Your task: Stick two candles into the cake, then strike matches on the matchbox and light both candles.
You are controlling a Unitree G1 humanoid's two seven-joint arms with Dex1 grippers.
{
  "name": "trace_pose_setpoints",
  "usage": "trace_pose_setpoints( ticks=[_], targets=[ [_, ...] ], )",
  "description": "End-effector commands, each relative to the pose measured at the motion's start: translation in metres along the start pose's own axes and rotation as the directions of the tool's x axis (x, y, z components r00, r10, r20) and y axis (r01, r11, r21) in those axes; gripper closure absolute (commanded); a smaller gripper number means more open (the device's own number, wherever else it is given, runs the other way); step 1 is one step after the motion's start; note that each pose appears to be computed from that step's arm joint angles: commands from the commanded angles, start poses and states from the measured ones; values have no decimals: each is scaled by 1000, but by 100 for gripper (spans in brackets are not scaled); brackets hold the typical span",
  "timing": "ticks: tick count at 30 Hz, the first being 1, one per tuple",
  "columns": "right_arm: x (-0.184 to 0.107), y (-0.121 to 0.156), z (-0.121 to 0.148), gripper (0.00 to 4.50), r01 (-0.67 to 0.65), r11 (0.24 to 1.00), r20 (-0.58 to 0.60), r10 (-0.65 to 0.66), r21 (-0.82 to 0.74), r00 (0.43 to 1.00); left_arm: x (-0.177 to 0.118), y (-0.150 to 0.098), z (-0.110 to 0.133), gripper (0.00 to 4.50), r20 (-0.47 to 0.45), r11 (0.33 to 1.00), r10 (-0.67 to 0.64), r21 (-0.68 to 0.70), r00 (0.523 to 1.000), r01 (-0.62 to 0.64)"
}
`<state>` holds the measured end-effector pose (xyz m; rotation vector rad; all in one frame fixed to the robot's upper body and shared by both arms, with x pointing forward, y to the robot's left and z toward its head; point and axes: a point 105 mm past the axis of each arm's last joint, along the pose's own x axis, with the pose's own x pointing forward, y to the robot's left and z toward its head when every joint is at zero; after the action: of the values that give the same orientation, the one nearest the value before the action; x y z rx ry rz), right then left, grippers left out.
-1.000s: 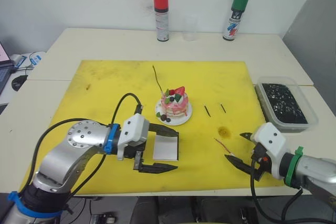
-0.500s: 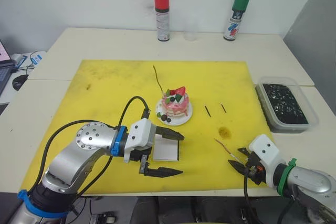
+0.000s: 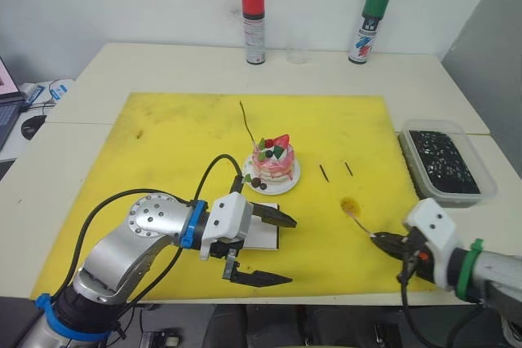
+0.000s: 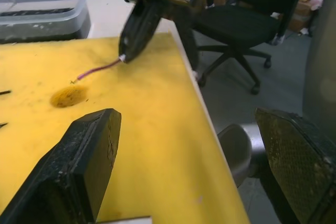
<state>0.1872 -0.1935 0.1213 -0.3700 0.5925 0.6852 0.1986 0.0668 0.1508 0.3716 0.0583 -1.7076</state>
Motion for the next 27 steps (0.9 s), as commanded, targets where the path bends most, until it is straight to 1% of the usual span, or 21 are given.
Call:
trace_pose_setpoints(
  ticks=[1,5,8,12,18,19,21,22,24,26,27],
  targets=[
    [-22,-11,-8,446,22,998,-21,-24,-57,1000,12,-6,14,0,29,995,-70,72,997,68],
    [-38,-17,-31,446,31,999,-52,-32,-22,998,22,-9,20,0,77,992,-110,68,991,105],
    [-43,-17,-43,446,18,999,-66,-20,-28,998,27,-12,20,0,87,989,-131,74,988,124],
    [-41,-19,-56,446,5,1000,-85,-6,-7,996,32,-7,22,0,97,988,-127,99,987,117],
    [-30,-21,-60,446,8,1000,-58,-7,15,998,39,0,28,0,106,986,-121,130,987,107],
    [-28,-21,-61,413,7,1000,-58,-6,17,998,39,1,29,0,107,986,-121,131,987,107],
    [-26,-21,-62,382,9,1000,-58,-7,23,998,40,1,30,0,106,985,-121,134,987,106],
    [-25,-22,-62,352,10,1000,-58,-9,24,998,40,1,31,0,106,985,-119,135,987,105],
    [-24,-22,-61,279,15,1000,-54,-13,24,998,41,3,31,0,104,985,-112,142,988,96],
    [-25,-22,-55,207,18,1000,-44,-18,7,999,42,5,31,0,103,985,-106,146,989,90],
    [-27,-22,-50,184,15,1000,-41,-16,-9,999,42,5,31,0,101,985,-103,147,990,87]
  ],
)
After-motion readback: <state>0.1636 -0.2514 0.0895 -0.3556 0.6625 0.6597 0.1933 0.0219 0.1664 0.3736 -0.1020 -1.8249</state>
